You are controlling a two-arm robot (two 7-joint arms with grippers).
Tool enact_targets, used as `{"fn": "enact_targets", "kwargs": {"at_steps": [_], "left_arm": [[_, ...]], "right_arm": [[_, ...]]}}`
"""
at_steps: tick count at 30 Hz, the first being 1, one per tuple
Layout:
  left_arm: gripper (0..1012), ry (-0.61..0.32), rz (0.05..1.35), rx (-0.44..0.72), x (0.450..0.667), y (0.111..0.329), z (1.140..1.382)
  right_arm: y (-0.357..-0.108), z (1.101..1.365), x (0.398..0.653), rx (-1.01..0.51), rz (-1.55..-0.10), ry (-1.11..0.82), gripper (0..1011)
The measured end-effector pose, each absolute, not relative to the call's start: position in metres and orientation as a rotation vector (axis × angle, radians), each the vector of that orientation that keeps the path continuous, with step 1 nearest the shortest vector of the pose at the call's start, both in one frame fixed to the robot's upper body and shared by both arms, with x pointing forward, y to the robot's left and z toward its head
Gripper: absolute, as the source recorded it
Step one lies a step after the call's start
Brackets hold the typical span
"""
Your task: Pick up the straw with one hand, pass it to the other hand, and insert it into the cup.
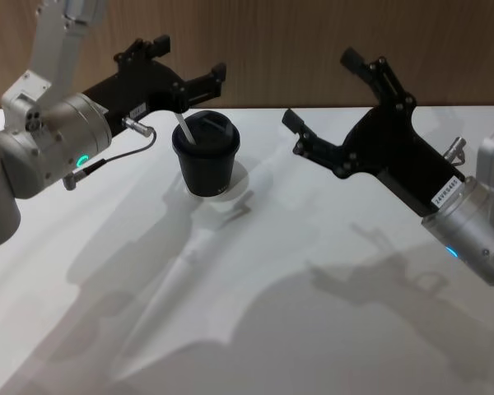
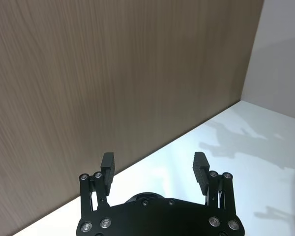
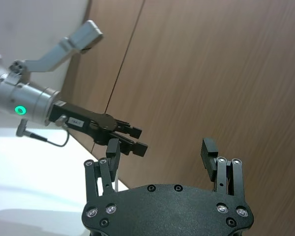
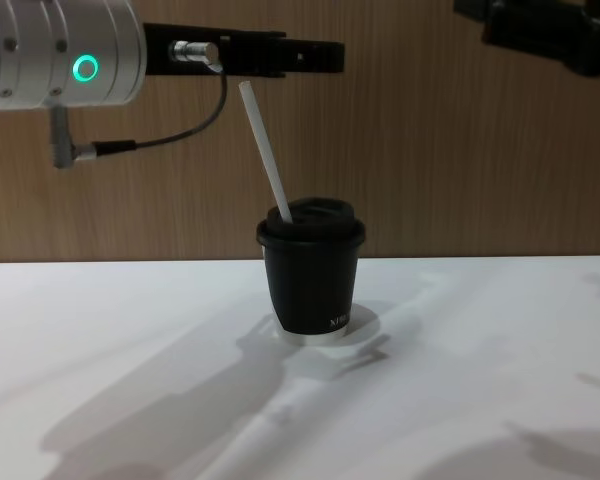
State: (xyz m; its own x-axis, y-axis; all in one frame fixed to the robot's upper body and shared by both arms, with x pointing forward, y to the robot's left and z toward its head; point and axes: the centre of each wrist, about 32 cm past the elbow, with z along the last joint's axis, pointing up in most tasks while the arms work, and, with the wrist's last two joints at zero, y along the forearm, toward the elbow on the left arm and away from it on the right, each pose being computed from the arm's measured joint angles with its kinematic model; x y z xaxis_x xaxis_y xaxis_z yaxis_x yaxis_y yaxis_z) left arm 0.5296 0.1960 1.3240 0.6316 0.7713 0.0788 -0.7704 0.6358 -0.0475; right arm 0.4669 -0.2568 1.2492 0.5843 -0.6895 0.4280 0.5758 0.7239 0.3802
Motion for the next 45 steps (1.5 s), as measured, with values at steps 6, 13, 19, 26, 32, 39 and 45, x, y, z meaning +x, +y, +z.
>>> {"fn": "enact_targets", "kwargs": {"at_steps": [6, 13, 19, 26, 32, 39, 45], "left_arm": [[1000, -0.105, 0.854, -0.026, 0.529, 0.2, 1.319], [1000, -0.105, 0.802, -0.042, 0.529, 0.202, 1.314], [1000, -0.099, 0.76, -0.054, 0.53, 0.204, 1.31], [1000, -0.087, 0.722, -0.066, 0.531, 0.206, 1.307], [1000, -0.079, 0.7, -0.073, 0.531, 0.207, 1.305], [1000, -0.075, 0.687, -0.078, 0.532, 0.208, 1.304], [1000, -0.073, 0.681, -0.08, 0.532, 0.208, 1.303]], "right_arm": [[-0.249, 1.253, 0.466, 0.218, -0.792, -0.495, 1001], [-0.238, 1.257, 0.467, 0.227, -0.832, -0.389, 1001], [-0.227, 1.258, 0.468, 0.234, -0.854, -0.304, 1001], [-0.219, 1.259, 0.468, 0.237, -0.867, -0.236, 1001], [-0.213, 1.26, 0.468, 0.238, -0.873, -0.197, 1001], [-0.209, 1.26, 0.468, 0.239, -0.875, -0.173, 1001], [-0.208, 1.26, 0.468, 0.239, -0.877, -0.161, 1001]]}}
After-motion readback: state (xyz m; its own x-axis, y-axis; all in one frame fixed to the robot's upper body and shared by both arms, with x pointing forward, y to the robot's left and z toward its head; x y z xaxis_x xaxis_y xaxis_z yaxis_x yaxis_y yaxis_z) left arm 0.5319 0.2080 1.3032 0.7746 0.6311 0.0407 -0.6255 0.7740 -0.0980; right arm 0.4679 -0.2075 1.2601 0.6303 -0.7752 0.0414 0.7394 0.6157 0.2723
